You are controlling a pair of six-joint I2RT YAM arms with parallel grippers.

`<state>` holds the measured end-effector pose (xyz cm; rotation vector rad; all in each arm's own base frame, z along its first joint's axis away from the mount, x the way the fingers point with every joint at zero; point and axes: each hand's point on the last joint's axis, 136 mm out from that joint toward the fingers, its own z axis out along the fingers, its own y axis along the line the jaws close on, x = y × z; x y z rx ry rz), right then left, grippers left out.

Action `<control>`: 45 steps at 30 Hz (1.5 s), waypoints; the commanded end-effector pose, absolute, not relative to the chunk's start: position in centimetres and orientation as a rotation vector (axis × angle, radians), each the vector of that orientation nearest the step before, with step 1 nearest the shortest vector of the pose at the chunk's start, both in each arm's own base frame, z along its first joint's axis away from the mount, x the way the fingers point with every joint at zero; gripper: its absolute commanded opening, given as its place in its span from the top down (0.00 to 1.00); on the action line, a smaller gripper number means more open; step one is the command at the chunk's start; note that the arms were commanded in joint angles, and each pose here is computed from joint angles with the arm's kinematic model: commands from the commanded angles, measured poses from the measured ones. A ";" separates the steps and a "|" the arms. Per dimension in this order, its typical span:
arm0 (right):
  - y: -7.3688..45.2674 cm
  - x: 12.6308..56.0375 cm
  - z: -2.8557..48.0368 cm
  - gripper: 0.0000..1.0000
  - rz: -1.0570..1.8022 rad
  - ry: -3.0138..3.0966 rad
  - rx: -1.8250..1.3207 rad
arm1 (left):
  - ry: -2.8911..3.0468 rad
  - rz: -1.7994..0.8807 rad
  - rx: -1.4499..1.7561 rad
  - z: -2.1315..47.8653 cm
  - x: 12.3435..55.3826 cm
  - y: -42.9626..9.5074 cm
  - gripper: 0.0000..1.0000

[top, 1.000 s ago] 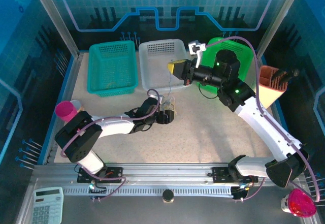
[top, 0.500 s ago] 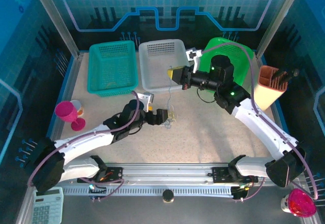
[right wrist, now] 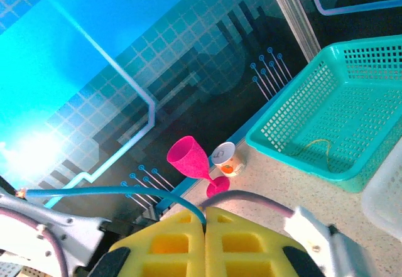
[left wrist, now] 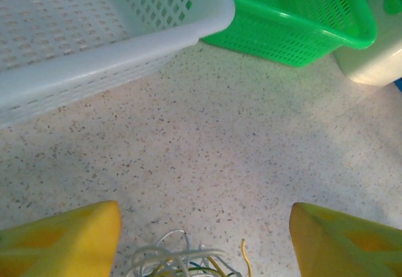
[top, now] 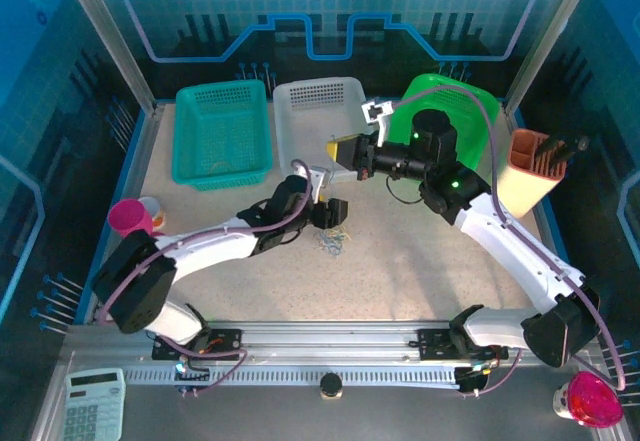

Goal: Untangle the cables

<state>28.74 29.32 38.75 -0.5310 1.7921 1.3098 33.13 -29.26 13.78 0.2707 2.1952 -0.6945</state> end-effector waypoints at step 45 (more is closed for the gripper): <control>13.5 36.8 63.1 1.00 1.174 1.145 -0.119 | 2.267 -0.733 0.201 8.6 31.7 -28.7 0.49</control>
